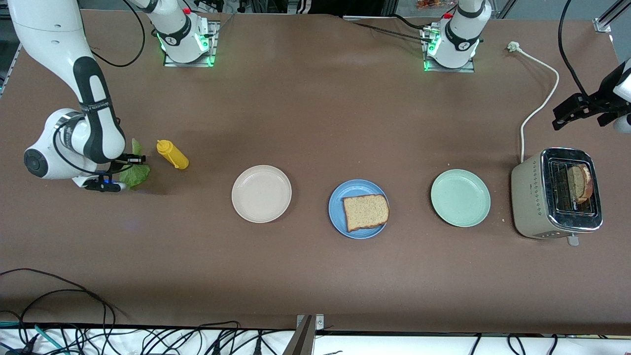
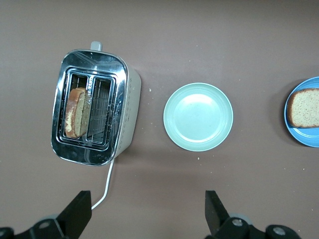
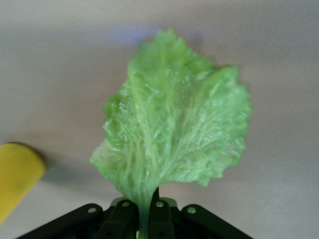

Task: Make sandwich in blue plate with both arms
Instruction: 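Lift the lettuce with the right gripper and carry it over the bread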

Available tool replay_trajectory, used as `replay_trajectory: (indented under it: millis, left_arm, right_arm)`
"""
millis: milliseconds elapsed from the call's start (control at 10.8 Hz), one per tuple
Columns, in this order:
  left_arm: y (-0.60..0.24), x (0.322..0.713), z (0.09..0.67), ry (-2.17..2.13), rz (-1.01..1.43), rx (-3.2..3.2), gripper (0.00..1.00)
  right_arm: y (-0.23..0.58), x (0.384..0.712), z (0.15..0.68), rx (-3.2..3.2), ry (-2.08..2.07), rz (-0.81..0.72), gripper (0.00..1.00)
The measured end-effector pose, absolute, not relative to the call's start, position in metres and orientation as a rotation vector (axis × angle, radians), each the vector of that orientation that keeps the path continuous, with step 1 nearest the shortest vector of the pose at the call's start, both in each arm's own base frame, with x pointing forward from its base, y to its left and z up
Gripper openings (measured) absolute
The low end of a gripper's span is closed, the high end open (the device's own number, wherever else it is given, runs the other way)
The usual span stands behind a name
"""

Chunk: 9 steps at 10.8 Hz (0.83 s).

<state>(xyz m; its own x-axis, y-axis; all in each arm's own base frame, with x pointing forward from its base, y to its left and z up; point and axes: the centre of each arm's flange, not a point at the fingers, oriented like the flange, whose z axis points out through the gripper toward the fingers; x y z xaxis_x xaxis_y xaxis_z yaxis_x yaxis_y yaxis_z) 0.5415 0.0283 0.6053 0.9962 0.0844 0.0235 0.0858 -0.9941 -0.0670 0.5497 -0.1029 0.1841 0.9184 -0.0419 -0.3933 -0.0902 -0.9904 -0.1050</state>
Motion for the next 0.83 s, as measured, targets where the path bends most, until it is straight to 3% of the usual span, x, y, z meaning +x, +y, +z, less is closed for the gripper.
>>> replay_trajectory:
  millis: [463,834]
  left_arm:
    - [0.031,0.542,0.605,-0.139,-0.031,-3.070,1.00]
    - [0.031,0.542,0.604,-0.139,-0.026,-3.070,1.00]
  right_arm:
    - [-0.082,0.604,0.326,-2.869,-0.060,0.624,0.06]
    - [-0.029,0.637,0.439,-2.877,-0.260,0.533,0.06]
